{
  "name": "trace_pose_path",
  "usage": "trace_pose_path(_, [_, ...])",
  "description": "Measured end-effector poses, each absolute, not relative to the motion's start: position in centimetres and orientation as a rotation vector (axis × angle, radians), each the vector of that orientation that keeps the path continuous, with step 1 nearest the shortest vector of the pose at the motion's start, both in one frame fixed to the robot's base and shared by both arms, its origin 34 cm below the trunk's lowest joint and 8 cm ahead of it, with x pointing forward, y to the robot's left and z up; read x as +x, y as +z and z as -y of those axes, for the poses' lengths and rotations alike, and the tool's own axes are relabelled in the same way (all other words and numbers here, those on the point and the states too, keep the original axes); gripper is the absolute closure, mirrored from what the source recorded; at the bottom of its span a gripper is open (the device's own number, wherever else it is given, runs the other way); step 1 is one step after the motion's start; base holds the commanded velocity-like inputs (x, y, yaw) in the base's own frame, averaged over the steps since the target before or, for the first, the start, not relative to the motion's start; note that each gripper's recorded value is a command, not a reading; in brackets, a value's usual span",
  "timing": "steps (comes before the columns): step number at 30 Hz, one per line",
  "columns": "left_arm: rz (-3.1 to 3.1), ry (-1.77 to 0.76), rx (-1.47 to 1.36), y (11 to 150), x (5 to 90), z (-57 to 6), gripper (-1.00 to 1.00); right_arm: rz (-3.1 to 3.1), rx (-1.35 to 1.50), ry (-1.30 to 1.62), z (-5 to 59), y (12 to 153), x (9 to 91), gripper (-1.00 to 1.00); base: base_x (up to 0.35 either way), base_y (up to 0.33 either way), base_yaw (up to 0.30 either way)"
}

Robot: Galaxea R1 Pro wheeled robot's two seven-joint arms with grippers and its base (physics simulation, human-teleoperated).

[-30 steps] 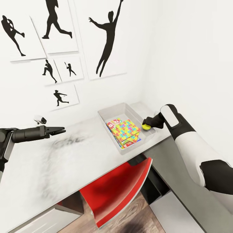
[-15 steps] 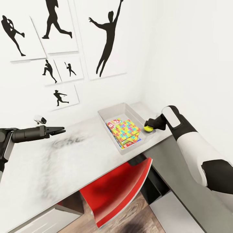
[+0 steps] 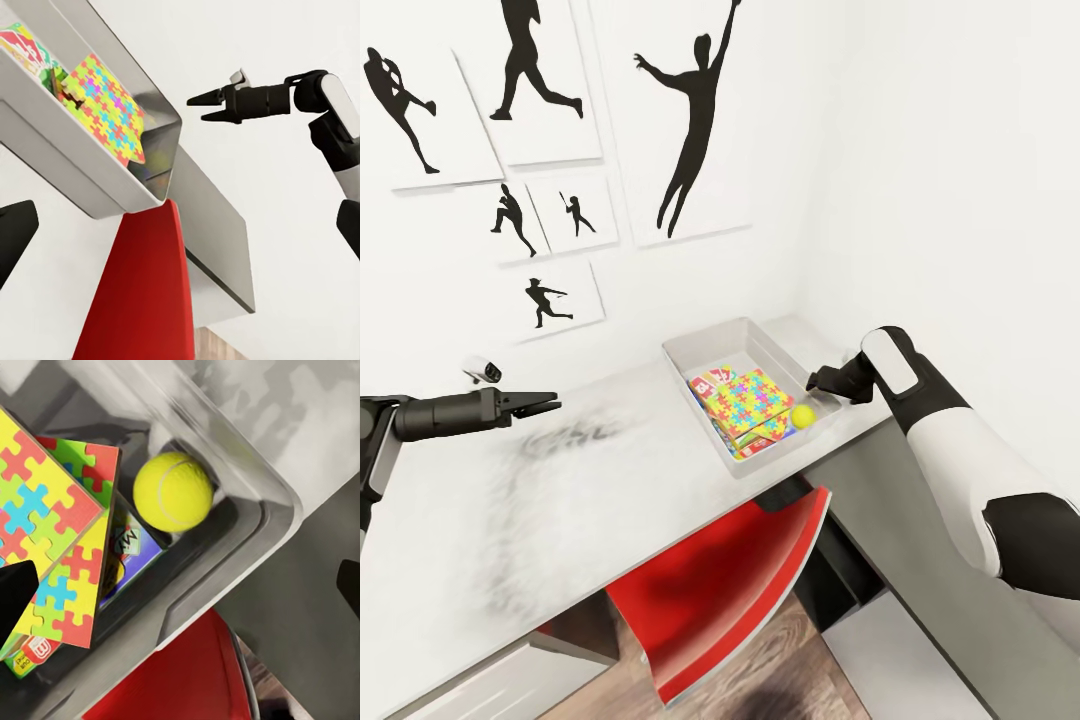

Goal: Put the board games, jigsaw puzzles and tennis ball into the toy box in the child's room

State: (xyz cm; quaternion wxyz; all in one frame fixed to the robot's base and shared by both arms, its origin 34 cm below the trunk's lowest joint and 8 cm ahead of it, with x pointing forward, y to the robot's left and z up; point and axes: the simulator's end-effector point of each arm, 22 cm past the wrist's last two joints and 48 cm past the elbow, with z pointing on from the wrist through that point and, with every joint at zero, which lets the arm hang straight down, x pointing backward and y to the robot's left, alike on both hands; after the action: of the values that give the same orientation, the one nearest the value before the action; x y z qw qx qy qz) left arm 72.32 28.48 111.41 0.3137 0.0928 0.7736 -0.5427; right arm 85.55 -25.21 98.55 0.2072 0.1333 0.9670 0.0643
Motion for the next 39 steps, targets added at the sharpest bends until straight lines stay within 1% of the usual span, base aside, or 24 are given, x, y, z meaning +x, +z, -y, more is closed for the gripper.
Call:
trace_pose_path(9, [-2.040,-1.430,0.245,111.4,72.3,-28.5,-1.00,-2.678,0.363,0.198,24.9,99.1,85.8,-1.00,0.000,0.000,0.000])
trace_pose_path(17, [-2.037,-1.426,0.240,111.5,72.4,-28.8,-1.00,-2.535,0.289,0.281,22.9,104.9,88.1,-1.00,0.000,0.000,-0.002])
trace_pose_path(22, [-2.038,-1.413,0.242,111.9,72.3,-29.2,-1.00,-2.428,0.258,0.433,21.2,108.4,87.8,-1.00,0.000,0.000,-0.056])
trace_pose_path(28, [-2.039,-1.388,0.244,112.6,72.1,-30.2,-1.00,-2.344,0.239,0.678,21.1,110.3,83.9,-1.00,0.000,0.000,-0.078])
trace_pose_path(34, [-2.036,-1.375,0.249,113.2,72.0,-30.6,-1.00,-2.258,0.142,0.966,17.5,112.9,77.5,-1.00,0.000,0.000,-0.080])
trace_pose_path(39, [-2.033,-1.372,0.251,113.5,71.8,-30.6,-1.00,-2.262,0.223,1.069,18.2,110.8,74.2,-1.00,0.000,0.000,-0.083])
